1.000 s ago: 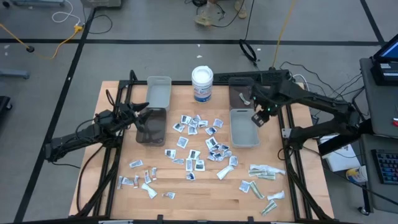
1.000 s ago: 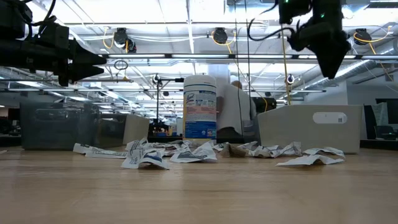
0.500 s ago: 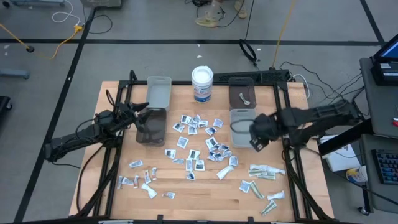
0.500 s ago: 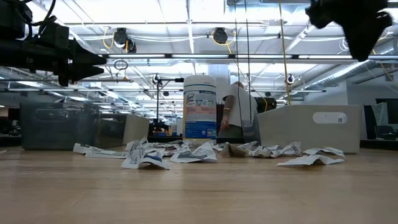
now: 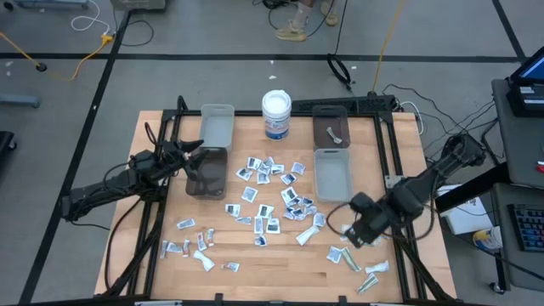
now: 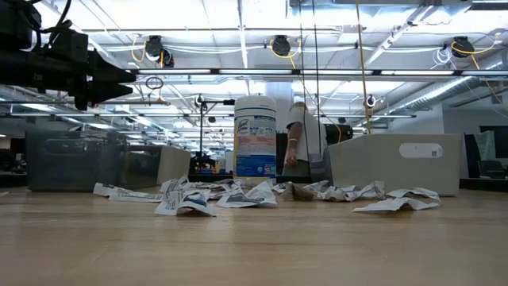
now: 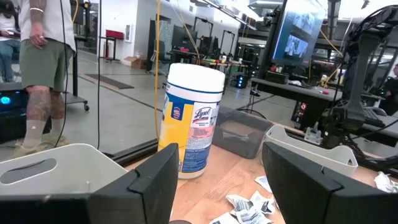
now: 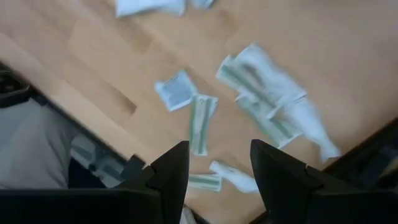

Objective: Pick & Place First Aid Supplies
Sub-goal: Put the green bandage into the right black bin

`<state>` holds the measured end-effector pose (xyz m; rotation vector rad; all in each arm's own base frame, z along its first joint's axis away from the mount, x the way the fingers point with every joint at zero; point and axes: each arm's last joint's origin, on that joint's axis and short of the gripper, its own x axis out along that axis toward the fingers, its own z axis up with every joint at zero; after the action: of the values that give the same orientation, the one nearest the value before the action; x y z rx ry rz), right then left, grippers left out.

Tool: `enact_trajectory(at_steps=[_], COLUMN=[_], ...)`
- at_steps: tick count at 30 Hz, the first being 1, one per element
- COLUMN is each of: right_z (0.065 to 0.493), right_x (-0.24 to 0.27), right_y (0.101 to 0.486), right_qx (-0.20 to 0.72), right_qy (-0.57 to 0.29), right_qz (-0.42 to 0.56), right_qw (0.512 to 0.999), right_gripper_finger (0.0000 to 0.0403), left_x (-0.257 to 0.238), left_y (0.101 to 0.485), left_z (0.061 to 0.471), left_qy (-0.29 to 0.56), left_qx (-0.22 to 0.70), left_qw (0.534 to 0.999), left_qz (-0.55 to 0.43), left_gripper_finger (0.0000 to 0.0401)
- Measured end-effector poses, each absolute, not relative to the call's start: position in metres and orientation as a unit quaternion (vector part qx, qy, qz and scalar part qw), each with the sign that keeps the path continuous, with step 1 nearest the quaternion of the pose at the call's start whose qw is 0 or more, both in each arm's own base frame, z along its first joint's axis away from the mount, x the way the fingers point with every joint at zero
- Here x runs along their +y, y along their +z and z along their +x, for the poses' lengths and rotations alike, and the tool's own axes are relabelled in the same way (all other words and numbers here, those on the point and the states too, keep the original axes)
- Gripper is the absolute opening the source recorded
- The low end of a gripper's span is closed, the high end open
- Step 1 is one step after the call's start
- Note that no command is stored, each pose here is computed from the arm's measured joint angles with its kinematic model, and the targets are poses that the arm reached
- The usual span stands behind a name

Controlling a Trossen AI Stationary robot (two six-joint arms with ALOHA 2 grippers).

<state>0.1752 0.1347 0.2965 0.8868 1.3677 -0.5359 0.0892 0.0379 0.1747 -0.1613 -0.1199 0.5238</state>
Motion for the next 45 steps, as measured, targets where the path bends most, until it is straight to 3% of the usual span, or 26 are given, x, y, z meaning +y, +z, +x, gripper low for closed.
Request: enact_trajectory(at_steps=[18,33,45], right_z=[0.193,0.204,0.206], right_x=[0.202,0.243,0.248], right_y=[0.230,0.165,0.146], right_qx=[0.611,0.650,0.664], right_qy=[-0.320,-0.330,-0.325], right_qz=[0.347,0.319,0.287], right_qw=[0.635,0.605,0.609], right_gripper_finger=[0.0164,0.0164,0.0149], left_x=[0.038,0.038,0.038], left_y=[0.175,0.175,0.175], left_z=[0.089,0.089,0.089], left_qy=[0.258,0.259,0.258], left_qx=[-0.059,-0.059,-0.060], left_qw=[0.961,0.961,0.961], left_qz=[-0.080,-0.080,-0.080], left_gripper_finger=[0.0237,0.0237,0.0237])
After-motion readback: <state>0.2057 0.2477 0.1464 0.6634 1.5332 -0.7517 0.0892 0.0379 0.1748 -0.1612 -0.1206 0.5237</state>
